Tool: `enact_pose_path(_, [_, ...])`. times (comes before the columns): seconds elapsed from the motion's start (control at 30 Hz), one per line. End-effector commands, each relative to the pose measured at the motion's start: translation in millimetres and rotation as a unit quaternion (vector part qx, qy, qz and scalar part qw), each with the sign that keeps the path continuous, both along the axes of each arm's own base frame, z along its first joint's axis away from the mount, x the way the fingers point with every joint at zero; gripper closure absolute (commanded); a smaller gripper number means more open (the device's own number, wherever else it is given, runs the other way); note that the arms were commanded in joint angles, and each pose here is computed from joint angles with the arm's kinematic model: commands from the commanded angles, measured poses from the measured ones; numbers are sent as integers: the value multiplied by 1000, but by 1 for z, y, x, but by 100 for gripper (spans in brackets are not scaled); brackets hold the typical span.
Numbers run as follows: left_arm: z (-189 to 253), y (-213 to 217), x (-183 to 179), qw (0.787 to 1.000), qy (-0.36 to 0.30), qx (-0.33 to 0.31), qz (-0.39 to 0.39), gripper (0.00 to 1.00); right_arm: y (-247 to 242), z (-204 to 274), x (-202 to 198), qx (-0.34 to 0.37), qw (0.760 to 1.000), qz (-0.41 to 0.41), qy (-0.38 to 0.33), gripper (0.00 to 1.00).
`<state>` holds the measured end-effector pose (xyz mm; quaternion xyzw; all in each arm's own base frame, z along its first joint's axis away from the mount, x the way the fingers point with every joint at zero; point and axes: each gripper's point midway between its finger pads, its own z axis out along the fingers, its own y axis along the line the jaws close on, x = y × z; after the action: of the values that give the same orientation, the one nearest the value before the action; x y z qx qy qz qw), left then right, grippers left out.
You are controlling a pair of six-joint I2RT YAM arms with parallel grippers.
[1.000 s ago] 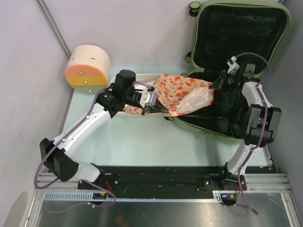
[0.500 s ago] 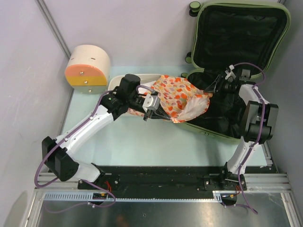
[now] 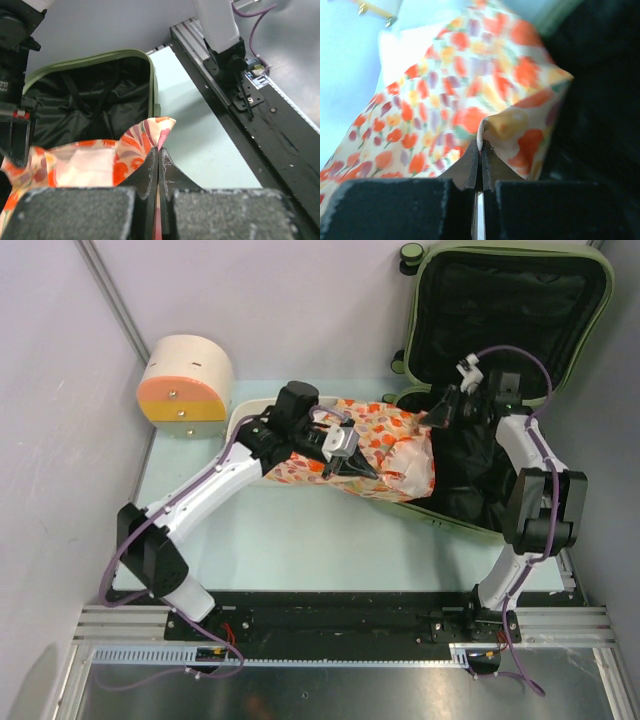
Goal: Open, take out, and arrange the luggage
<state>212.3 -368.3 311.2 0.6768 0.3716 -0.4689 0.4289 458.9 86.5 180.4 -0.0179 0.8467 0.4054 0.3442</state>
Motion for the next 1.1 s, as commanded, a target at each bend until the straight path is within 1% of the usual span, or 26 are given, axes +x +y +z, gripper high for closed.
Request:
enact_pose_path(0.0, [22,-15,-1,997,-53,-36,-34,100,62,107,-34,-23,966,153,-207,100])
enact_pose_path(0.03, [20,-17,3,997,-59,-34,-30,100,77,106,-49,-31,955,192,-223,100])
enact_pose_path(0.1, [9,-21,20,997,-80,-19,-2,100,85,117,-76,-44,942,224,-245,100])
enact_pose_path(0.13, [5,-22,27,996,-90,-16,7,100,89,119,-84,-61,928,246,-273,100])
enact_pose_path(0.2, [-9,-23,46,992,-124,0,32,100,97,122,-102,-70,915,273,-290,100])
enact_pose_path(0.23, [-13,-24,53,991,-127,6,40,100,98,126,-117,-71,911,285,-291,100])
enact_pose_path(0.27, [-9,-25,59,990,-131,5,47,100,102,127,-124,-81,899,302,-308,100])
enact_pose_path(0.33, [-14,-26,75,989,-130,14,64,100,104,127,-140,-85,895,316,-304,100])
enact_pose_path(0.37, [-11,-27,81,988,-137,12,68,100,105,125,-144,-92,889,324,-310,100])
enact_pose_path(0.4, [-12,-28,86,987,-140,14,73,100,107,120,-151,-91,890,332,-300,100])
enact_pose_path(0.43, [-17,-29,91,987,-142,18,75,100,108,118,-154,-93,889,336,-298,100])
enact_pose_path(0.5, [-14,-30,98,986,-148,15,78,100,111,112,-159,-97,886,345,-294,100])
enact_pose_path(0.57, [-13,-33,103,986,-148,11,76,100,112,101,-157,-101,889,347,-281,100])
enact_pose_path(0.67, [-17,-37,111,985,-149,15,82,100,114,98,-154,-93,894,344,-270,100])
enact_pose_path(0.77, [-22,-38,119,986,-145,18,86,100,116,95,-153,-92,895,347,-267,82])
enact_pose_path(0.8, [-21,-39,120,986,-144,17,85,100,117,90,-151,-92,896,347,-261,71])
enact_pose_path(0.87, [-24,-40,120,986,-141,18,82,100,117,83,-147,-95,901,344,-248,58])
enact_pose_path(0.9, [-25,-40,121,987,-140,17,81,100,117,77,-143,-95,903,343,-240,50])
enact_pose_path(0.97, [-26,-41,121,987,-139,17,81,100,117,76,-139,-89,908,337,-231,44])
enact_pose_path(1.0, [-27,-41,122,987,-137,18,82,100,118,77,-137,-88,908,335,-235,38])
enact_pose_path(1.07, [-27,-42,123,987,-134,20,84,100,121,80,-139,-82,906,339,-239,35])
